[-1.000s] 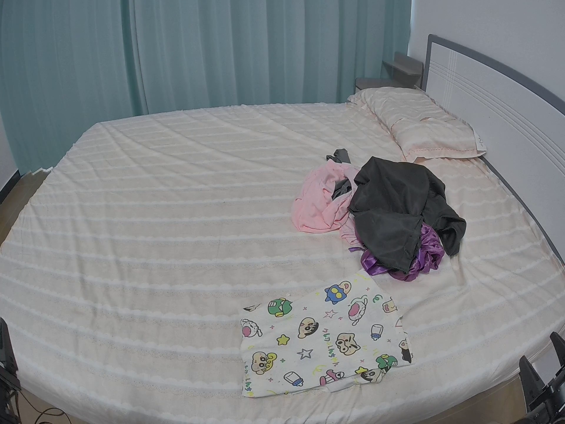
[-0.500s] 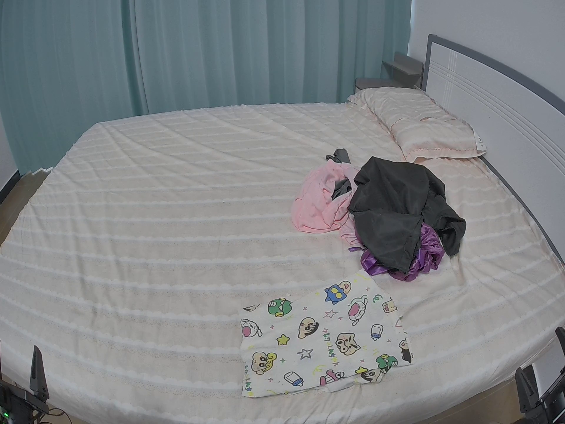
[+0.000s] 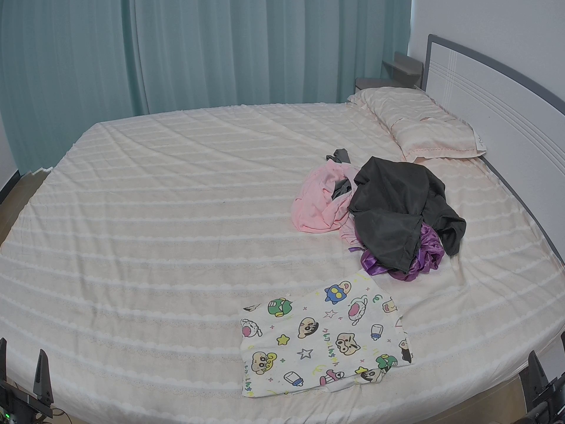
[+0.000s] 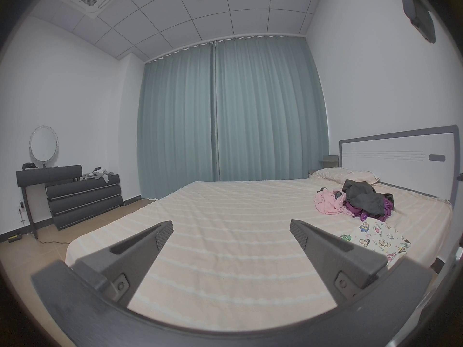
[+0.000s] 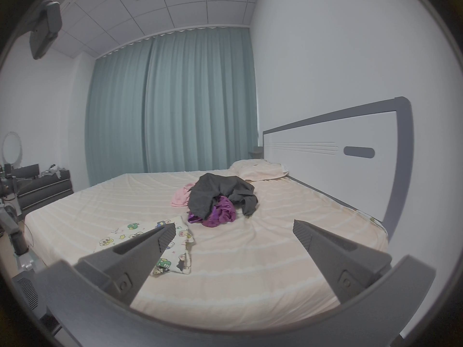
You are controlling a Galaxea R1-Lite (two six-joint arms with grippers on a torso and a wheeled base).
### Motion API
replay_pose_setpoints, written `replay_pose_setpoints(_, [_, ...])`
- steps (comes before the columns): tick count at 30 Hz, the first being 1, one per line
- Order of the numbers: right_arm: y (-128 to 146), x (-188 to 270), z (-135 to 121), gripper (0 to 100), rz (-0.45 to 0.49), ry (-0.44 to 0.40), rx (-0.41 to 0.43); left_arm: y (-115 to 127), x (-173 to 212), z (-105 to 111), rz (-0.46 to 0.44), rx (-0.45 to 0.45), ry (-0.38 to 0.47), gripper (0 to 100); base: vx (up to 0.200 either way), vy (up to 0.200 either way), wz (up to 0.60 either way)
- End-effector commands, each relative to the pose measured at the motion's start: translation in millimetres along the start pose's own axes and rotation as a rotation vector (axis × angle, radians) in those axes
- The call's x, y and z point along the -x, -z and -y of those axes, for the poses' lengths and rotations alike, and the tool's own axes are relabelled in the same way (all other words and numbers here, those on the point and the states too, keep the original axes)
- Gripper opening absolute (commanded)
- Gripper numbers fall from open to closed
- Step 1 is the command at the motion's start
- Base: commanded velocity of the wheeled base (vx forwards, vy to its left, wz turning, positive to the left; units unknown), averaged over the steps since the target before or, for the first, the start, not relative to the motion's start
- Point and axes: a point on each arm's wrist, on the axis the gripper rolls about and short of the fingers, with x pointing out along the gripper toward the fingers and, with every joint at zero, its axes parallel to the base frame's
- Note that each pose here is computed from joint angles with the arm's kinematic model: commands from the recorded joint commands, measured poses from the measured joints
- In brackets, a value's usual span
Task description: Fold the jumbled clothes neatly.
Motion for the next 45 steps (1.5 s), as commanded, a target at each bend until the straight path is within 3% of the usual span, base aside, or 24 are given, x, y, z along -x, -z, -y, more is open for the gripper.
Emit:
replay_pose_setpoints(1, [4.4, -0.3, -1.6, 100, -0.009, -0.075, 0.039, 5.1, -0.3, 0.7, -0.007, 0.032, 0.020, 100, 0.000, 0.000, 0.00])
replay_pose_setpoints(3, [4.4, -0.2, -1.6, 100, -0.007, -0.081, 0.041, 9.2, -0.1, 3.6, -0.049, 0.054, 0.143, 100, 0.000, 0.000, 0.00])
replay_pose_setpoints(5, [4.7, -0.3, -1.6, 100, -0.007, -0.081, 0.039, 12.4, 0.7, 4.7, -0.083, 0.037, 0.195, 100, 0.000, 0.000, 0.00])
replay_pose_setpoints(12, [5.0, -0.6, -1.5, 100, -0.003, -0.079, 0.025, 11.2, 0.3, 4.4, -0.066, 0.035, 0.179, 100, 0.000, 0.000, 0.00])
replay_pose_setpoints(21, [5.2, -0.6, -1.5, 100, -0.005, -0.079, 0.021, 10.9, 0.1, 3.4, -0.067, 0.095, 0.133, 100, 0.000, 0.000, 0.00])
replay_pose_setpoints(32, [5.2, -0.6, -1.5, 100, -0.005, -0.079, 0.024, 11.1, 0.2, 3.6, -0.065, 0.036, 0.142, 100, 0.000, 0.000, 0.00])
replay_pose_setpoints(45, [5.2, -0.6, -1.5, 100, -0.005, -0.079, 0.027, 10.9, 0.2, 3.9, -0.064, 0.041, 0.153, 100, 0.000, 0.000, 0.00])
